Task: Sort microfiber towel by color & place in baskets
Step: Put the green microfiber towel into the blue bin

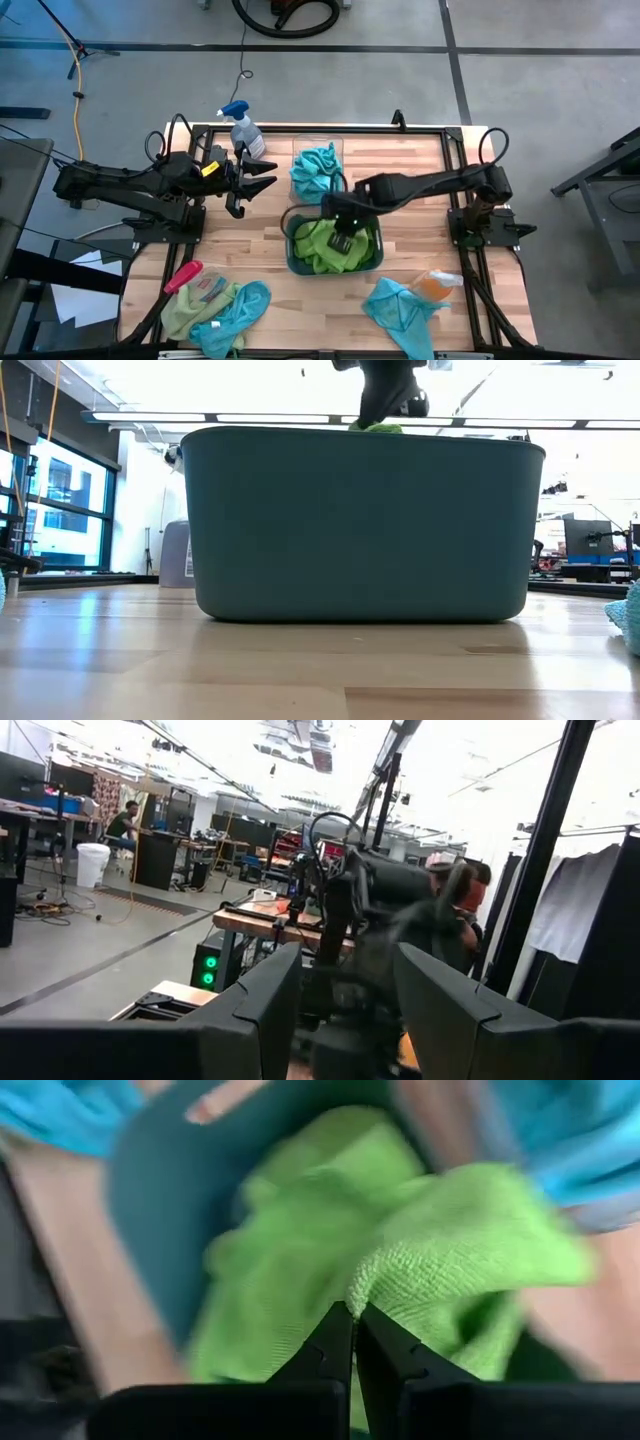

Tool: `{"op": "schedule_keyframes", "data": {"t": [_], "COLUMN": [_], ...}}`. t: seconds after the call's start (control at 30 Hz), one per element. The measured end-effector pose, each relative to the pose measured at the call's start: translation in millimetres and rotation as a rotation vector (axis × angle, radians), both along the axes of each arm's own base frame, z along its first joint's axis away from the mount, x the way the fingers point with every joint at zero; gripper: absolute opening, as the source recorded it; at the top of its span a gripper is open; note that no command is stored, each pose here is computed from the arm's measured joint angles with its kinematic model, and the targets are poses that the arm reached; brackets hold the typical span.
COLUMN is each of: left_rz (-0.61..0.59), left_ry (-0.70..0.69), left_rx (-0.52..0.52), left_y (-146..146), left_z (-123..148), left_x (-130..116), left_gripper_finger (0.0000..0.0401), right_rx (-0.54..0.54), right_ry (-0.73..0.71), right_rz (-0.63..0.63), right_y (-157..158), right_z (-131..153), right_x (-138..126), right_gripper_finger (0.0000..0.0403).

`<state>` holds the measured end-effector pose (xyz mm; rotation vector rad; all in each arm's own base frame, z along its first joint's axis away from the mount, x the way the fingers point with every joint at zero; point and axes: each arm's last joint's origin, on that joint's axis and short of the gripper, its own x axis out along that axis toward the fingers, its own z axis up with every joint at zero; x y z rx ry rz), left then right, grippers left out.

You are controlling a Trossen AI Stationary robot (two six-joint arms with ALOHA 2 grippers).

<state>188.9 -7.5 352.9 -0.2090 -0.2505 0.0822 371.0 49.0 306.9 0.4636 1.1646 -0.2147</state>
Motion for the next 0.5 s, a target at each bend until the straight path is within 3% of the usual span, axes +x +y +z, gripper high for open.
{"op": "schedule_keyframes", "data": {"t": [0.17, 0.5], "left_rz": [0.0, 0.0], "left_ry": [0.0, 0.0], "left_rx": [0.0, 0.0], "left_y": [0, 0], "left_z": [0, 0], "left_x": [0, 0], "left_gripper_finger": [0.0149, 0.0149], "right_rx": [0.148, 0.161], "right_ry": [-0.048, -0.052], "right_rz": [-0.188, -0.416], "right_y": [9, 22], "right_z": [-14, -41], "right_x": [8, 21], "right_gripper_finger": [0.0, 0.0]}}
